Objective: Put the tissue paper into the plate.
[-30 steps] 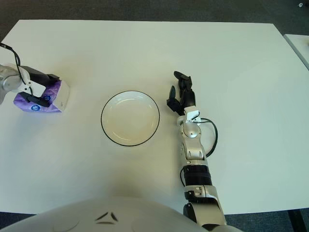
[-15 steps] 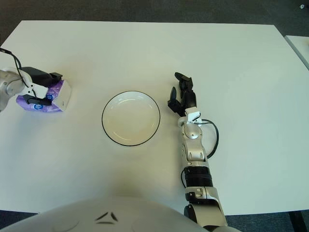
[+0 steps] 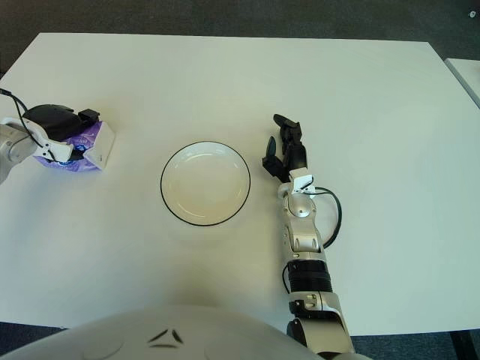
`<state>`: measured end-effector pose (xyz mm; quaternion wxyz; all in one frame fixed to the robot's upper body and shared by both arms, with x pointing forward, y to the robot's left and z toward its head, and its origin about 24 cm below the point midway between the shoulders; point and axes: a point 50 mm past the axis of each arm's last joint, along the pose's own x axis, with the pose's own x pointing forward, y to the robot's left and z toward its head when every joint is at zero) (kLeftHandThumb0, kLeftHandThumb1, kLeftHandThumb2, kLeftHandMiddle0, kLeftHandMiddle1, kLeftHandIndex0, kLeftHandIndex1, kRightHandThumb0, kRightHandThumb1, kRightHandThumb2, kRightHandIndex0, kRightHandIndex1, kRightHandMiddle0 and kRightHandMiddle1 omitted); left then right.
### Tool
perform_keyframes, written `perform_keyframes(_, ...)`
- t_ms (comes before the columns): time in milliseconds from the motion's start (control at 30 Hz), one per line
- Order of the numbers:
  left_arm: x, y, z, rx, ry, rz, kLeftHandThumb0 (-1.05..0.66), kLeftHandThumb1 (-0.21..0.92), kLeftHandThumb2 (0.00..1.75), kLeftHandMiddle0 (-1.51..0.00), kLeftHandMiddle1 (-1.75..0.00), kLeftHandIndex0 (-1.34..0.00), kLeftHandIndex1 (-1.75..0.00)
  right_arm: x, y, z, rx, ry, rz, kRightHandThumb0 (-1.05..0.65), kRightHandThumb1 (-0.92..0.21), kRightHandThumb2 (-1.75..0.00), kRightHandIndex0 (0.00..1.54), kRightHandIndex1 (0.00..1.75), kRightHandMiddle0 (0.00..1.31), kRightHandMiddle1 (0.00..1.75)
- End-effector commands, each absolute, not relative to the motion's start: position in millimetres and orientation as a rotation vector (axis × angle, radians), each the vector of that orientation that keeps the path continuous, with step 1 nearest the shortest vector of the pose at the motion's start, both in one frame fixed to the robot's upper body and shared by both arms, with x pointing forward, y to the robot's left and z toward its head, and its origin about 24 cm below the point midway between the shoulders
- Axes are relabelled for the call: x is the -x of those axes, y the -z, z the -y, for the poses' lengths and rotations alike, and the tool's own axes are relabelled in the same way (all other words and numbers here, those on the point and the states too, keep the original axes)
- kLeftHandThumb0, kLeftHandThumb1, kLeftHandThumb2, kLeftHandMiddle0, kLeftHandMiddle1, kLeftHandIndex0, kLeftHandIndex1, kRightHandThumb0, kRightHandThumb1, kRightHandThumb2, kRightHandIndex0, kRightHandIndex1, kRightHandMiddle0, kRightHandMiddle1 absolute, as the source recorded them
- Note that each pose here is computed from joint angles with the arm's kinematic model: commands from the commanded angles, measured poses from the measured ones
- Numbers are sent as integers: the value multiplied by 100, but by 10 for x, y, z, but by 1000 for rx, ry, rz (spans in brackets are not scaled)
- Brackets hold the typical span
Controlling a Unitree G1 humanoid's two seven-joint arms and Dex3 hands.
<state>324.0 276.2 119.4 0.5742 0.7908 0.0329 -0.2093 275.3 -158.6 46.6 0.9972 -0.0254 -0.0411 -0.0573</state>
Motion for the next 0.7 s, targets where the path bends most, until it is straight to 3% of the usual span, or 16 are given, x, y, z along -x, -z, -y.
perform_keyframes(0, -3127, -719, -2735, -1816, 595, -158, -8, 29, 123, -75, -143, -55, -165, -2429, 167, 1661, 45, 138, -251, -66, -92, -92, 28, 28, 0, 81)
perform_keyframes(133, -3247, -868, -2730, -1789, 513, -114, -2, 19, 141, -74, -166, -55, -164, -2432, 171, 1667, 49, 138, -256, -67, -92, -92, 28, 29, 0, 81)
perform_keyframes(233, -3307, -986, -2703, -1768, 476, -76, -1, 9, 153, -79, -172, -64, -160, -2433, 174, 1668, 50, 136, -257, -67, -92, -92, 28, 29, 0, 81)
perform_keyframes(467, -3324, -1237, -2553, -1725, 436, 104, -1, -8, 170, -88, -174, -80, -155, -2447, 175, 1666, 53, 132, -254, -67, -92, -93, 28, 29, 0, 80)
perform_keyframes(667, -3274, -1456, -2432, -1681, 428, 260, -1, -13, 174, -90, -175, -85, -153, -2451, 185, 1672, 55, 129, -256, -67, -92, -93, 28, 29, 0, 81)
